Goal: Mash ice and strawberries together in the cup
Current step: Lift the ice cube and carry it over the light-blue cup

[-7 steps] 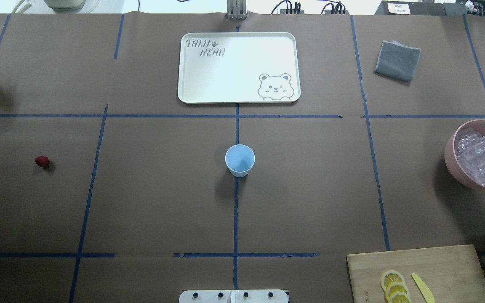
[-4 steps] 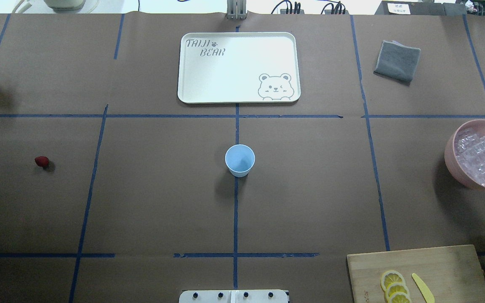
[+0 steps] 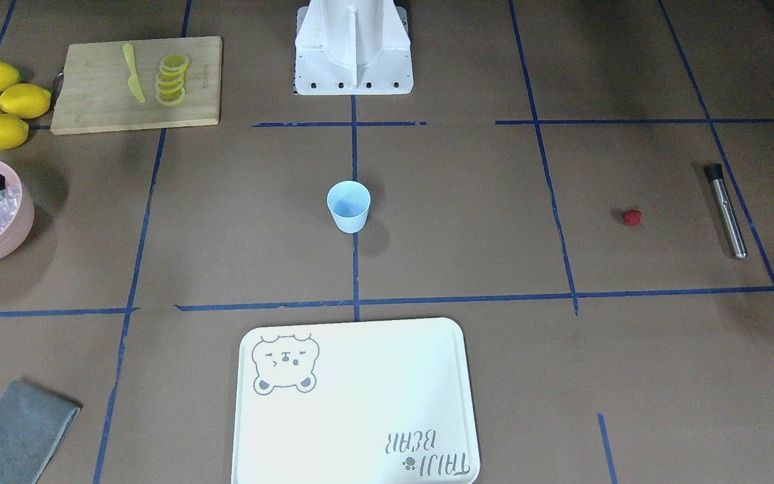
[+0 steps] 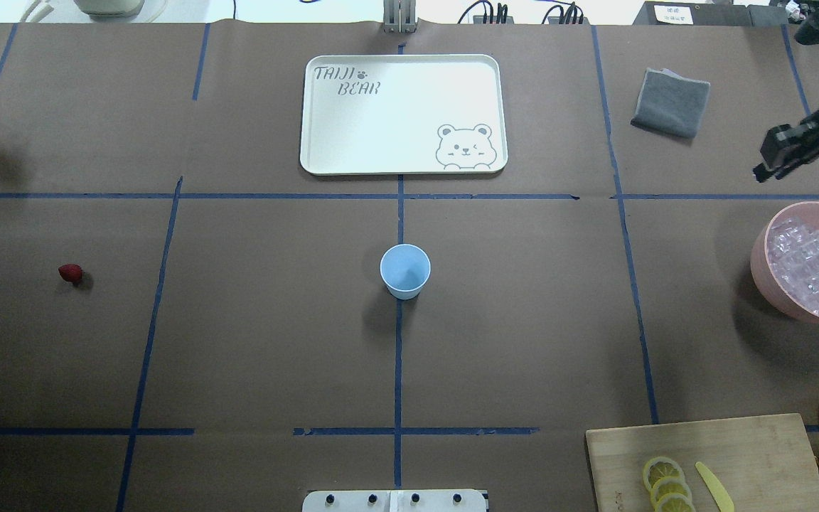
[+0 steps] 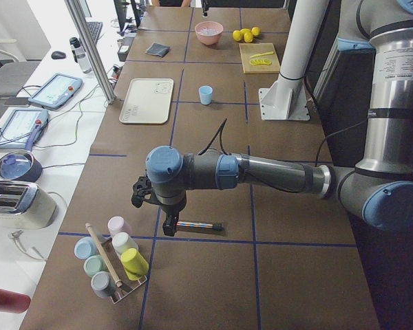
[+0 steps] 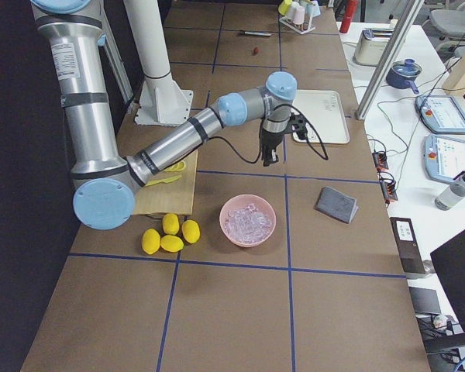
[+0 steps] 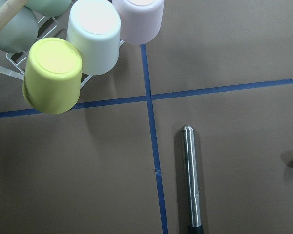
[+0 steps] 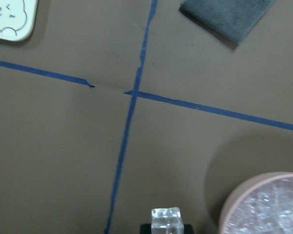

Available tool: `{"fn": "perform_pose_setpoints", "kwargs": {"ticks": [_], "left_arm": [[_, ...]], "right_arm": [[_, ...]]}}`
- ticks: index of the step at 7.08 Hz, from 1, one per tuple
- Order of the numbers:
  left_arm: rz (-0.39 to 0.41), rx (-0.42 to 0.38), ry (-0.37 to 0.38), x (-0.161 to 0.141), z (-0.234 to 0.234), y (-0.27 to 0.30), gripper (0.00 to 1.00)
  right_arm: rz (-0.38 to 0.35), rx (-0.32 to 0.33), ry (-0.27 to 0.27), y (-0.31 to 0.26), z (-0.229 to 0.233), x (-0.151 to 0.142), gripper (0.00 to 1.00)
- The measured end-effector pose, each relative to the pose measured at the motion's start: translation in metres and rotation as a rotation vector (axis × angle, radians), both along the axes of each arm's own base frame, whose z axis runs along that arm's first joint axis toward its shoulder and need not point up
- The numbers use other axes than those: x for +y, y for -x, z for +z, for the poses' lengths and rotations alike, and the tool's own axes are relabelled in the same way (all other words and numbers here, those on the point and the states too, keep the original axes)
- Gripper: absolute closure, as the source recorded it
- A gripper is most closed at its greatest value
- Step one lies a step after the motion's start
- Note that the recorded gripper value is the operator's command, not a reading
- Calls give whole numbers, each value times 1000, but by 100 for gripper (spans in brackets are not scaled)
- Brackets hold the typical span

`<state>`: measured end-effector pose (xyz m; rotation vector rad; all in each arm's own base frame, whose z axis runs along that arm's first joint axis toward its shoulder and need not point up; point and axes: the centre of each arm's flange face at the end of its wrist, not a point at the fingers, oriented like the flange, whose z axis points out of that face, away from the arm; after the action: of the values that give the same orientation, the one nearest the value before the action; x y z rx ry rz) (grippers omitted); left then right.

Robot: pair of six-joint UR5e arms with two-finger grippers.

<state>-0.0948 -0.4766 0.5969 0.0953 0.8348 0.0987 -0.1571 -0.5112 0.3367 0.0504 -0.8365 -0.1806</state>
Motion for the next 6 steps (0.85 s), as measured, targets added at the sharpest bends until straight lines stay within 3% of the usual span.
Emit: {"fn": "perform_pose_setpoints", "kwargs": {"ticks": [2, 6], "left_arm": [[0, 1, -1, 1, 0, 0, 0], [0, 1, -3, 1, 0, -1, 0]], "right_arm": [[57, -37, 101, 104, -92, 5, 100], [156, 7, 154, 307, -200, 48, 100]]}}
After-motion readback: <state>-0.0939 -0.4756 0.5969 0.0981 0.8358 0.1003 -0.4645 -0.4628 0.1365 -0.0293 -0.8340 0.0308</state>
